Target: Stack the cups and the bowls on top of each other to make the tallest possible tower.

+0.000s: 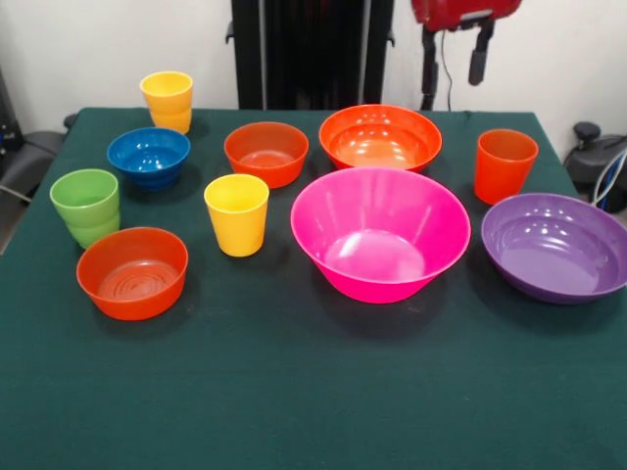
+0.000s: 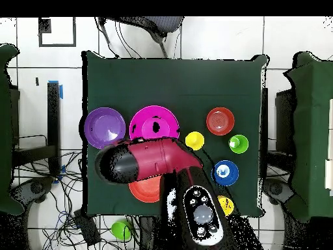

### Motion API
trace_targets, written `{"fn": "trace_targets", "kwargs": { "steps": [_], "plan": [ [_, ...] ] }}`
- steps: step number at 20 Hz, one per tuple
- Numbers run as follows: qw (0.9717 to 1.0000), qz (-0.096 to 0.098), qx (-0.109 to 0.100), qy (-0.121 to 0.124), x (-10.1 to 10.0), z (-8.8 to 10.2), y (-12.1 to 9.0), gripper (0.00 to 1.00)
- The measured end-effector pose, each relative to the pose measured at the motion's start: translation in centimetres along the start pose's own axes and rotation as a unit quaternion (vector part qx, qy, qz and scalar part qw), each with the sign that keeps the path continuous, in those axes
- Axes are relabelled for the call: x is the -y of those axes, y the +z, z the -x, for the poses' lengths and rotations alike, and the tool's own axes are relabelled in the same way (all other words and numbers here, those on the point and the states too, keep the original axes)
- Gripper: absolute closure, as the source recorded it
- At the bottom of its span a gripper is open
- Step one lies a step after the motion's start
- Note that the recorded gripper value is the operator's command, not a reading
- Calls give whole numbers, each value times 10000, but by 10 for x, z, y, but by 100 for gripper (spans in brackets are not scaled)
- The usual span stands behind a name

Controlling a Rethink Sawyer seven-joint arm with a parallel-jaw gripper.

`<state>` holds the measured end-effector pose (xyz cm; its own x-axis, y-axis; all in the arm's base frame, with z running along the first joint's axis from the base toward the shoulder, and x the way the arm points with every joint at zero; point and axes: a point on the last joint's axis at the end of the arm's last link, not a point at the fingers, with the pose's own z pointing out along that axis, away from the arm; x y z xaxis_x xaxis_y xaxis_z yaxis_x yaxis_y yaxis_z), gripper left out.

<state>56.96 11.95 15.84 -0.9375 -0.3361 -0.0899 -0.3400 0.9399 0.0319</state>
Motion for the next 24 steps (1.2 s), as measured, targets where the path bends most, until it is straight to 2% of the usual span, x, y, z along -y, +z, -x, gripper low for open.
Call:
{"fn": "trace_targets", "kwargs": {
  "steps": [8,14,19,24],
  "plan": [
    [10000,9,-18,-66,40,-4,23,0],
    [9999,60,-74,-118,66,-17,42,0],
    [9996,108,-121,-220,79,-29,57,0],
    [9992,131,-136,-362,80,-34,65,0]
  ]
}}
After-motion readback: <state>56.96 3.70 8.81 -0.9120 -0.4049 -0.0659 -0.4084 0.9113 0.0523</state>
